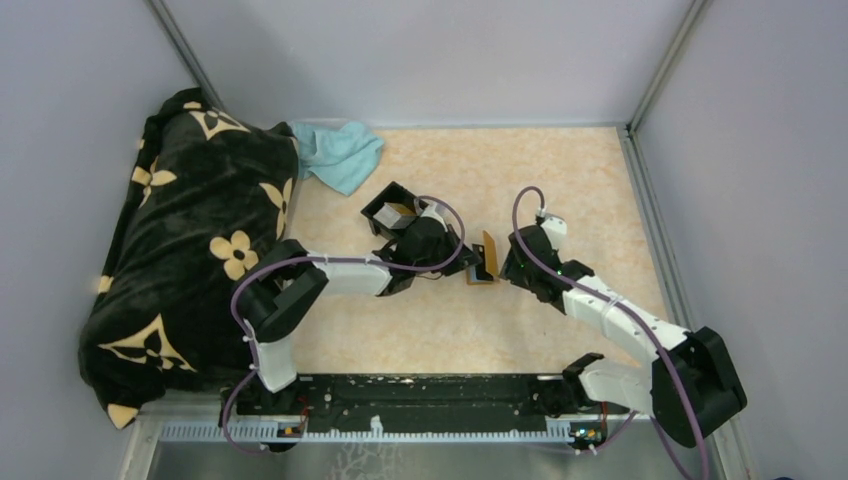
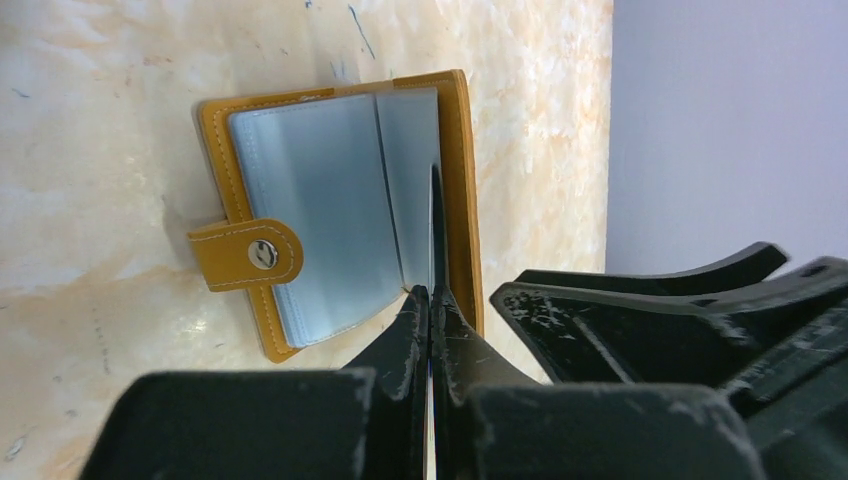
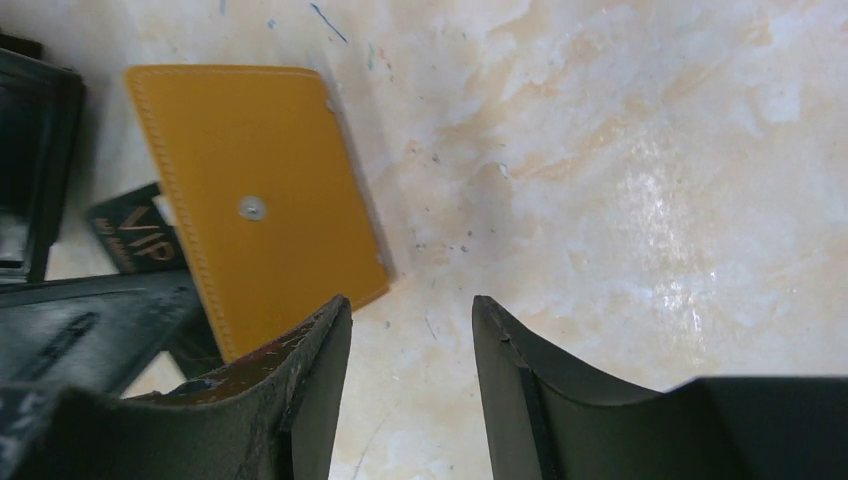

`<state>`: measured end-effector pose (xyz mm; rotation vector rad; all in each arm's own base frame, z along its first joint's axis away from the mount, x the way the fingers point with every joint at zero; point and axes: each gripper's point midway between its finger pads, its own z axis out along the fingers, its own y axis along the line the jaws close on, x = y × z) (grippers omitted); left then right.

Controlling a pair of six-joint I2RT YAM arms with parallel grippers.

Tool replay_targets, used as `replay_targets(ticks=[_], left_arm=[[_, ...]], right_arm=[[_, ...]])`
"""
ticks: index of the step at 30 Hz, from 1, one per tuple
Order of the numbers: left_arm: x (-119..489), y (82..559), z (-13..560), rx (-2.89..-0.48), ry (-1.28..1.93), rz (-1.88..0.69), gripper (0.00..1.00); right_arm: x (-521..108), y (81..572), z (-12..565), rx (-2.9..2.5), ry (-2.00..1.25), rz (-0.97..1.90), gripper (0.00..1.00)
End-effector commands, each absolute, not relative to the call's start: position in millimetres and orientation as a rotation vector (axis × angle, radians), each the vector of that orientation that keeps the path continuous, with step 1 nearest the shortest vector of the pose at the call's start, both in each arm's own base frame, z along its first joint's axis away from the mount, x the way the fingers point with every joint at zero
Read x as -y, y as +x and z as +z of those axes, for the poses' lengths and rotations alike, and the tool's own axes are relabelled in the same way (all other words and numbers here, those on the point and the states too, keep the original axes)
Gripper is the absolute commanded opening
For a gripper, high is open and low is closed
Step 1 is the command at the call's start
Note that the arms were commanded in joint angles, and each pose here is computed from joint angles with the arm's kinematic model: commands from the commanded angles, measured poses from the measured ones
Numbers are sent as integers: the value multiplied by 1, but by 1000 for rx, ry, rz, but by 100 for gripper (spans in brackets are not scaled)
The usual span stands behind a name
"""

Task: Put the credit cards into the card holder
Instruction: Open the card holder at the center of the board.

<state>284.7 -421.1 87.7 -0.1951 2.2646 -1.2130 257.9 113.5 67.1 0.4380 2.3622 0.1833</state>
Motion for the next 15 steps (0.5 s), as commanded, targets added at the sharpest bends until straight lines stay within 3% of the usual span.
replay_targets(ticks=[1, 15], left_arm=[[436, 283, 84, -2284, -137, -1188, 0], [465, 271, 77, -2318, -64, -1164, 0]], right_arm=[[-119, 275, 109, -2275, 406, 226, 49], [-133, 286, 130, -2262, 330, 262, 50]])
